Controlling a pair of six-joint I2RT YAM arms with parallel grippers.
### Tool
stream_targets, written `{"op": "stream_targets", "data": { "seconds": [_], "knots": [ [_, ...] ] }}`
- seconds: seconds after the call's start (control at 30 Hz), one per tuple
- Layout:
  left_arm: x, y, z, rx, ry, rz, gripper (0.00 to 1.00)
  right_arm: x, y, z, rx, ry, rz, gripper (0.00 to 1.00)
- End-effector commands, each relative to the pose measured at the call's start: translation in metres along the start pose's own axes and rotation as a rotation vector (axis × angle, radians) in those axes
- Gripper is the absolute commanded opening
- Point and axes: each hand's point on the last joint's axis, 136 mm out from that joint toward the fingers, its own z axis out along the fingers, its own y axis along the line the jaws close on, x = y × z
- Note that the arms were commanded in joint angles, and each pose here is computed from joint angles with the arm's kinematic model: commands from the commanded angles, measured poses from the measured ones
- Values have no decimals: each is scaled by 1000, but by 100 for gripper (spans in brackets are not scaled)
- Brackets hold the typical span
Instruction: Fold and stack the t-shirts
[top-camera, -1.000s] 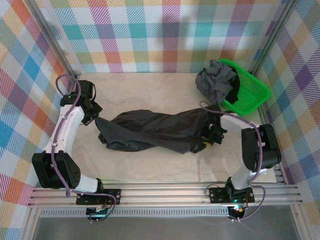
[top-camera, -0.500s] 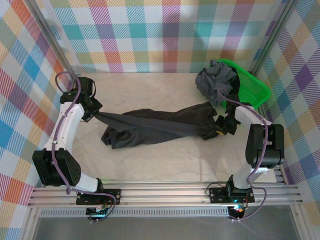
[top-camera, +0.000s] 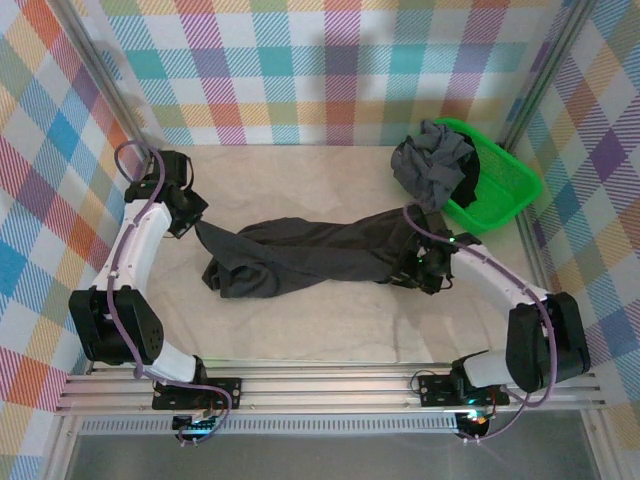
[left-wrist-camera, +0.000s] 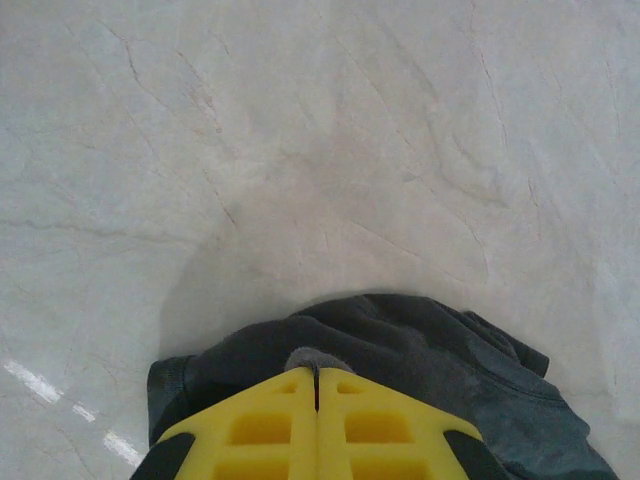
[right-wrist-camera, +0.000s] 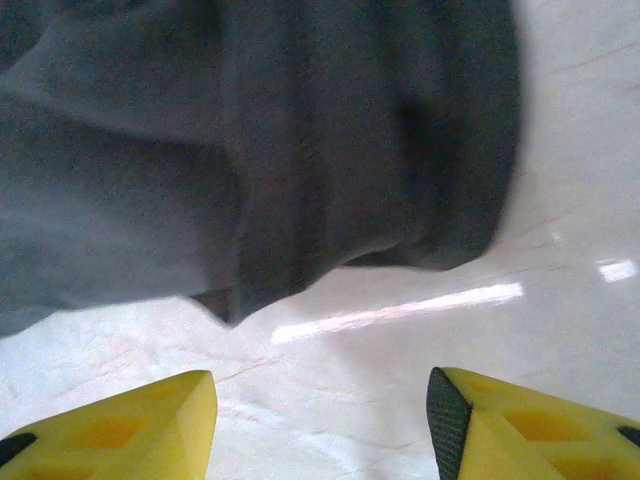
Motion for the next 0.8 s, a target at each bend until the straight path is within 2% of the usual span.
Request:
{"op": "stream_targets", "data": {
  "seconds": [0.0,0.17,0.27,0.33,0.4,0.47,0.63,0.77],
  "knots": [
    [-7,-3,0,23,-11,-19,0,-1,9,15,-26,3,131,58],
    [-5,-2,0,25,-9,-14,0,-12,12,33,20,30,139,50],
    [-4,-2,-1,30,-8,-12,0,-11,10,41,49,58,152,32],
    [-3,-1,-1,31,-8,-14,0,-10,4,42,81,60,164,26],
    [-3,-1,-1,33,-7,-18,0,-10,-3,38,107,42,166,11],
    [-4,-2,-1,33,-8,-17,0,-14,-5,30,116,15,151,0],
    [-10,-3,-4,30,-27,-17,0,-19,-2,-7,118,-41,58,0],
    [-13,-5,-5,30,-40,-20,0,-4,-16,-36,134,-19,28,0]
  ]
}}
